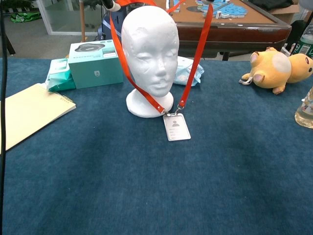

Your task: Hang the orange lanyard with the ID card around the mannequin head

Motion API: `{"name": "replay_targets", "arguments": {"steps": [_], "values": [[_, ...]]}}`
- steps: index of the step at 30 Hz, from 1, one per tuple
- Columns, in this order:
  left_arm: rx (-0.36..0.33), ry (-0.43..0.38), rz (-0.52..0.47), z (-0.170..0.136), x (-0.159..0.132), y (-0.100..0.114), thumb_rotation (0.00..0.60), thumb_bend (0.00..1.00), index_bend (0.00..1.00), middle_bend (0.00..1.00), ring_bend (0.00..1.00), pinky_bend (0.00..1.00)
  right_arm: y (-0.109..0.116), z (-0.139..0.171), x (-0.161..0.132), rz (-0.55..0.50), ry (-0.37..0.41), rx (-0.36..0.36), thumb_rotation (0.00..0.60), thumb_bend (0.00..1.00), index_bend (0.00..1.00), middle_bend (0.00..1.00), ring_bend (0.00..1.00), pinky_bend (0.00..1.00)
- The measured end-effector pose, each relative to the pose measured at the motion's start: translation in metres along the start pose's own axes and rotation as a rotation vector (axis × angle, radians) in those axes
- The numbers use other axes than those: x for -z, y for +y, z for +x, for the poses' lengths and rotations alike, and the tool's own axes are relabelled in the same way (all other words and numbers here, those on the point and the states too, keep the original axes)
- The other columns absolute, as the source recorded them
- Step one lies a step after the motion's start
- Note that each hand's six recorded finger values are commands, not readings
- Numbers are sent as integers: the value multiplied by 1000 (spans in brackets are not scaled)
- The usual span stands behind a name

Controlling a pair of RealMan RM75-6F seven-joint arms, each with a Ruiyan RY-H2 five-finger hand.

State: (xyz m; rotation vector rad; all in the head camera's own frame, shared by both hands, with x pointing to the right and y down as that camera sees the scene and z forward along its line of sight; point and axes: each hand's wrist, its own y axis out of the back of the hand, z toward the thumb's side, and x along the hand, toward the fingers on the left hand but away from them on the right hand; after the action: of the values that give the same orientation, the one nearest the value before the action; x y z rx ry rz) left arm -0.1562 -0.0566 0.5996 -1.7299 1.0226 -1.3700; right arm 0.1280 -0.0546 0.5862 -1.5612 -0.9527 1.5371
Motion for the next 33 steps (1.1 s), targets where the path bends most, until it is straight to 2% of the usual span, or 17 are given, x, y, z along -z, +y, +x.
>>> {"name": "replay_targets", "arguments": {"steps": [7,10,13,16,18,19,21,25,28,33], "values": [[-1,25,28,10,4,-6,600,359,590,978,1000,998,-13,-6,-4,22,-18,-24,600,454,531,921,804,823],[0,37,39,14,7,-8,600,358,506,924,1000,980,-16,-7,-8,25,-12,-31,600,454,519,921,804,823],[-8,47,51,16,10,-7,600,343,378,875,983,939,-15,-8,-10,24,-5,-32,597,409,423,921,804,823],[-16,57,62,17,13,-5,600,277,246,771,897,901,-14,-8,-11,27,-3,-30,590,272,336,921,804,823],[-18,61,66,18,14,-4,600,236,173,673,791,879,-15,-8,-12,27,1,-31,588,195,306,921,804,823],[-18,64,68,18,15,-3,600,229,155,642,754,878,-15,-8,-12,26,2,-31,586,166,290,921,804,823],[-19,68,71,18,16,-3,591,196,104,519,634,864,-16,-8,-13,27,5,-30,583,118,254,920,804,823],[-32,73,74,19,19,-1,533,147,53,352,466,781,-14,-8,-14,28,9,-24,571,32,222,918,804,823],[-39,80,61,18,22,2,506,139,38,243,347,672,-12,-7,-14,25,13,-21,569,7,219,898,793,823],[-54,101,41,18,33,9,371,131,34,106,140,392,-6,-5,-9,12,24,-11,568,2,207,796,734,823]]}}
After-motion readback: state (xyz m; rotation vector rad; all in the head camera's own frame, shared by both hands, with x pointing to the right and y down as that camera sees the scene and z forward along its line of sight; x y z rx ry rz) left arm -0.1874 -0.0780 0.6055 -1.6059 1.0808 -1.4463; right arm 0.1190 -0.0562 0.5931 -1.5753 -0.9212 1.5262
